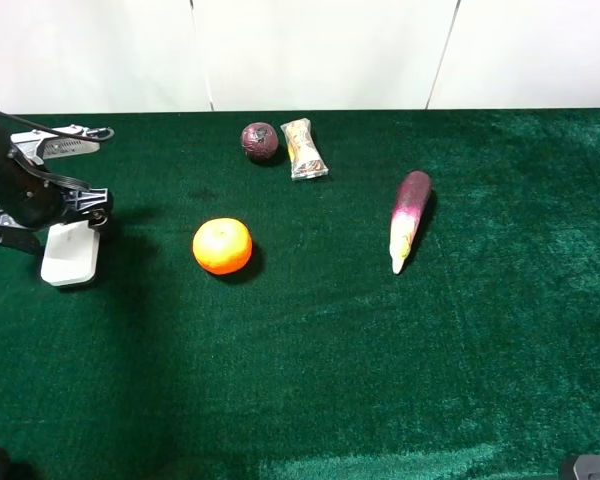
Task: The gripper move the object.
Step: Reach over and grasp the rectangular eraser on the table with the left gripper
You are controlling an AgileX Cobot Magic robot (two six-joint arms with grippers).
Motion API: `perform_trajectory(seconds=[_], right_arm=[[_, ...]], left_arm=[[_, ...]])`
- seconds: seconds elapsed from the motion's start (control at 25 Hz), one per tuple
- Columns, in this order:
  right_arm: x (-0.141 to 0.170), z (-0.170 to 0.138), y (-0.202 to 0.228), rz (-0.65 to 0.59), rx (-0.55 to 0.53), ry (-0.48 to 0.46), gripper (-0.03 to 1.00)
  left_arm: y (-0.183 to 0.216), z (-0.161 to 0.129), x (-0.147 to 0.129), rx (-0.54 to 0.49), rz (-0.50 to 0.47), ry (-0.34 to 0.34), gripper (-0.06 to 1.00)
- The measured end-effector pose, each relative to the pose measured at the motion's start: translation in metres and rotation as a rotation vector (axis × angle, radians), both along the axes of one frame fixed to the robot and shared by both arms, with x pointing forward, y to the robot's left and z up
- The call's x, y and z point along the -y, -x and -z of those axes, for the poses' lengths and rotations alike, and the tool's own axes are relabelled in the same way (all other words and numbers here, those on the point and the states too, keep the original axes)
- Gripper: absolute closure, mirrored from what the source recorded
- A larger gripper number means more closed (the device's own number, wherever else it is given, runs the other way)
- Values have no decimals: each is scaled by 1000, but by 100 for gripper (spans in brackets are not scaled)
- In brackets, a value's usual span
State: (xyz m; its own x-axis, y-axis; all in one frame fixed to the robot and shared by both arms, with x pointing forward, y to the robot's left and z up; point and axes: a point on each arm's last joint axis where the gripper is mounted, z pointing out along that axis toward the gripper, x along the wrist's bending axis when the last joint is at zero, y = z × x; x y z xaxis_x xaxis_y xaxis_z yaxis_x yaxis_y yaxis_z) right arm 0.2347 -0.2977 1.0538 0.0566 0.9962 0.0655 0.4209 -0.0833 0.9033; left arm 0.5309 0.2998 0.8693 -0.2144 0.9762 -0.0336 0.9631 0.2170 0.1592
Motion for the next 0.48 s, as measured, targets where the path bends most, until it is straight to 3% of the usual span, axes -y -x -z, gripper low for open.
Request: perform_trajectory(seconds=[0.28,0.48], right_arm=[[0,0,0,0,0,0,28],[0,0,0,0,0,0,28]], left_arm=[[0,2,0,-5,-1,0,-4],[0,2,0,-6,-4,2,12]])
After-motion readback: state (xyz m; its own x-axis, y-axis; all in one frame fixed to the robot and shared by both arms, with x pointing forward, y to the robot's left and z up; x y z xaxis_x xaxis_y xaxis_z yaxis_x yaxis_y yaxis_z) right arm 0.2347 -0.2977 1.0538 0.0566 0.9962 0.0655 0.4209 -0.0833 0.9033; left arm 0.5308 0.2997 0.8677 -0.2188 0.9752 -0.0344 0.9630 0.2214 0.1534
